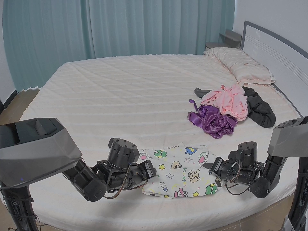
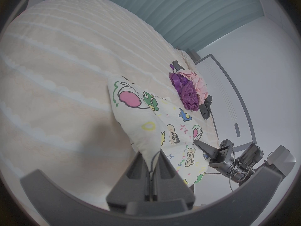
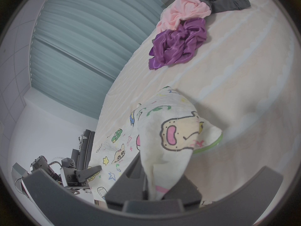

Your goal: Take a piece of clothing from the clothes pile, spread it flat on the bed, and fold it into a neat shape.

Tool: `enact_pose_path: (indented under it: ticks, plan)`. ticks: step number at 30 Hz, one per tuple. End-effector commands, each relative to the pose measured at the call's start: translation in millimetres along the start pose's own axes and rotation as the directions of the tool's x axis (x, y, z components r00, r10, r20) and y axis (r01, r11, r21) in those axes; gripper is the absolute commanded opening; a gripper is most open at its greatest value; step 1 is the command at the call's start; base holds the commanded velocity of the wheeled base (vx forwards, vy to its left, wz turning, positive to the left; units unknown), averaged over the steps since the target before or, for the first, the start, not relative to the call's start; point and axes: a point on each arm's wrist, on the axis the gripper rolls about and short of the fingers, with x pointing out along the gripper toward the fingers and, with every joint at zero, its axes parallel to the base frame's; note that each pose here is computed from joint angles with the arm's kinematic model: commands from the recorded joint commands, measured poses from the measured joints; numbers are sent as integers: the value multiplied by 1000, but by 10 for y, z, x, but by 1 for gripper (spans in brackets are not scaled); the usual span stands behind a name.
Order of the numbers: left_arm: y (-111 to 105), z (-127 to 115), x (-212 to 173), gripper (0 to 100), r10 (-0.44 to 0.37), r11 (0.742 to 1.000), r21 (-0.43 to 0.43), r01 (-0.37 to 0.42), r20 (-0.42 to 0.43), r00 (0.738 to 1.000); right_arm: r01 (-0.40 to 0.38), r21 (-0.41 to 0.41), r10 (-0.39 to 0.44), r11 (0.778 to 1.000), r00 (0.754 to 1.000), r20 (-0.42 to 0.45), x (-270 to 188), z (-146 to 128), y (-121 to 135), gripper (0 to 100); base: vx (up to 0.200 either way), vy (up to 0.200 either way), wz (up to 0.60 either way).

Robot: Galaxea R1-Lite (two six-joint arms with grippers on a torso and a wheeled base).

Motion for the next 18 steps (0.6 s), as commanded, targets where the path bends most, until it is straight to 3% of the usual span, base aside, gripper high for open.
enact_pose_path:
  ticks: [1, 18]
  plan:
    - [-4, 7, -3, 0, -2, 1000, -1, 2, 2, 1000, -4, -1, 4, 1000, 1000, 3, -6, 6, 9, 0, 0, -200, 0]
    - [-3, 15, 7, 0, -2, 1000, -3, 2, 4, 1000, 0, 2, 0, 1000, 1000, 8, -9, 20, -3, 0, 0, -200, 0]
